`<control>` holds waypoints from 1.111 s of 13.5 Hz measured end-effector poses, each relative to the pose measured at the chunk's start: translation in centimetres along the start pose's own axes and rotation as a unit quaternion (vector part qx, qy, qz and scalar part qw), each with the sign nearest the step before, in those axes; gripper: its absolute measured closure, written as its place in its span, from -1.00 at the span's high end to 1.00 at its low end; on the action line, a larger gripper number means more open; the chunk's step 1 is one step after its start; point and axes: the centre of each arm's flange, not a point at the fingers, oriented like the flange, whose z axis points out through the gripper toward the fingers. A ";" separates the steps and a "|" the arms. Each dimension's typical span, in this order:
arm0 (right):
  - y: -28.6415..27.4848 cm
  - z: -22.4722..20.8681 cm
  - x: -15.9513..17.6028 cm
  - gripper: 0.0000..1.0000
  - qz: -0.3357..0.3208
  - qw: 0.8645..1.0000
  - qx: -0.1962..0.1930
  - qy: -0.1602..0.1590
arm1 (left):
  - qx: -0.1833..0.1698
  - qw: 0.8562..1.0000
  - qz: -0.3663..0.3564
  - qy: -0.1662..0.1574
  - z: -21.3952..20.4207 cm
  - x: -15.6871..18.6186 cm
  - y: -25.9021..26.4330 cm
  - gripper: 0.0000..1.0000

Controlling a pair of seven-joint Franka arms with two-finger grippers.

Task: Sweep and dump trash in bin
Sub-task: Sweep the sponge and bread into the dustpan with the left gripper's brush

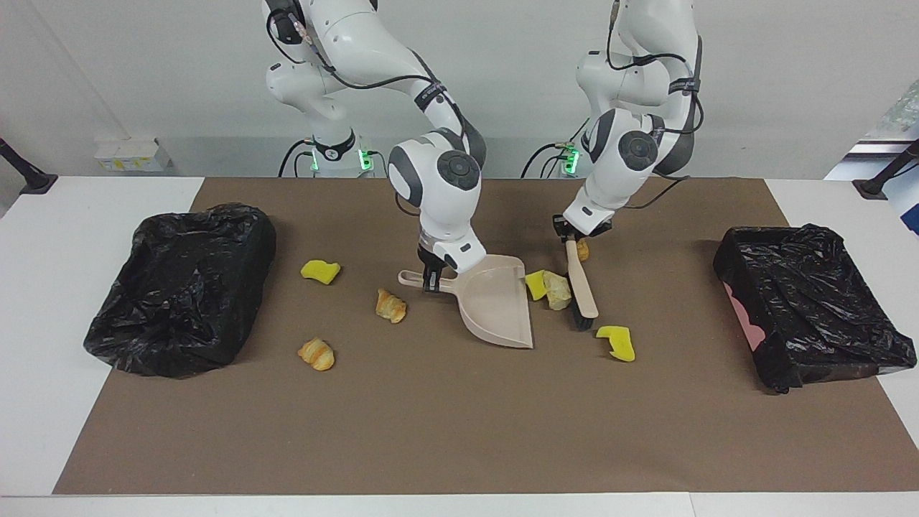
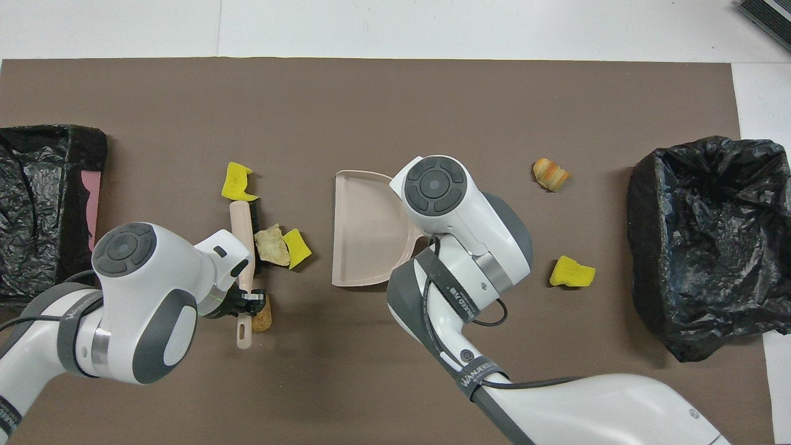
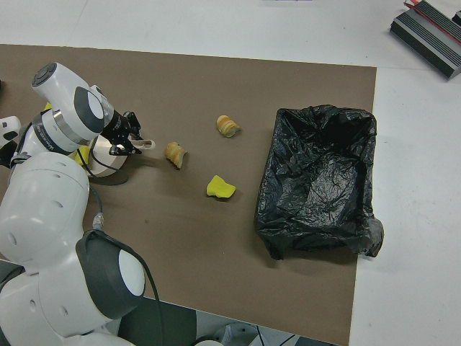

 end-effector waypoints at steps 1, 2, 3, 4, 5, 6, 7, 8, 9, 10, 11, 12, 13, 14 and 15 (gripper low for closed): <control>0.0 0.0 0.0 -0.35 0.000 1.000 0.000 0.000 | -0.001 1.000 0.010 0.002 0.1 -0.2 1.1 -0.47; -0.1 0.1 0.0 -0.35 -0.001 1.000 0.001 0.000 | 0.000 1.000 0.022 0.003 0.1 -0.5 2.2 -0.47; -0.1 0.1 0.0 -0.35 -0.001 1.000 0.001 0.000 | 0.000 0.999 0.034 0.004 0.1 -0.8 3.2 -0.47; -0.1 0.1 0.0 -0.35 -0.001 1.000 0.001 0.000 | -0.001 0.999 0.044 0.009 -0.3 -0.9 4.3 -0.47; -0.1 0.1 0.0 -0.35 -0.001 1.000 0.001 0.000 | -0.004 0.998 0.054 0.014 -0.8 -0.9 5.4 -0.47; -0.1 0.1 0.0 -0.35 -0.001 1.000 0.001 0.000 | -0.010 0.998 0.057 0.019 -1.3 -0.7 6.3 -0.47; -0.1 0.1 0.0 -0.35 -0.001 1.000 0.001 0.000 | -0.018 0.998 0.056 0.021 -1.8 -0.5 6.9 -0.47; -0.1 0.2 0.0 -0.35 -0.001 1.000 0.001 -0.001 | -0.023 0.998 0.054 0.019 -2.1 -0.4 7.0 -0.47; -0.1 0.2 0.0 -0.35 0.000 1.000 0.001 -0.001 | -0.023 0.999 0.048 0.008 -2.6 -0.5 6.8 -0.47; -0.1 0.2 0.0 -0.35 0.000 1.000 0.002 -0.001 | -0.021 0.999 0.031 -0.011 -3.2 -0.8 6.4 -0.47; -0.1 0.2 -0.1 -0.35 0.000 1.000 0.003 -0.002 | -0.018 0.999 0.000 -0.028 -3.9 -1.3 5.9 -0.47; -0.1 0.2 -0.1 -0.35 0.000 1.000 0.006 -0.005 | -0.015 0.998 -0.033 -0.044 -4.5 -1.9 5.3 -0.47; -0.2 0.3 -0.2 -0.35 0.000 1.000 0.011 -0.009 | -0.007 0.996 -0.065 -0.061 -5.0 -2.5 4.7 -0.47; -0.4 0.2 -0.3 -0.35 0.000 1.000 0.018 -0.015 | 0.004 0.992 -0.100 -0.073 -5.3 -2.9 4.1 -0.47; -0.6 0.2 -0.5 -0.35 -0.001 0.999 0.024 -0.021 | 0.021 0.987 -0.140 -0.080 -5.5 -3.2 3.6 -0.47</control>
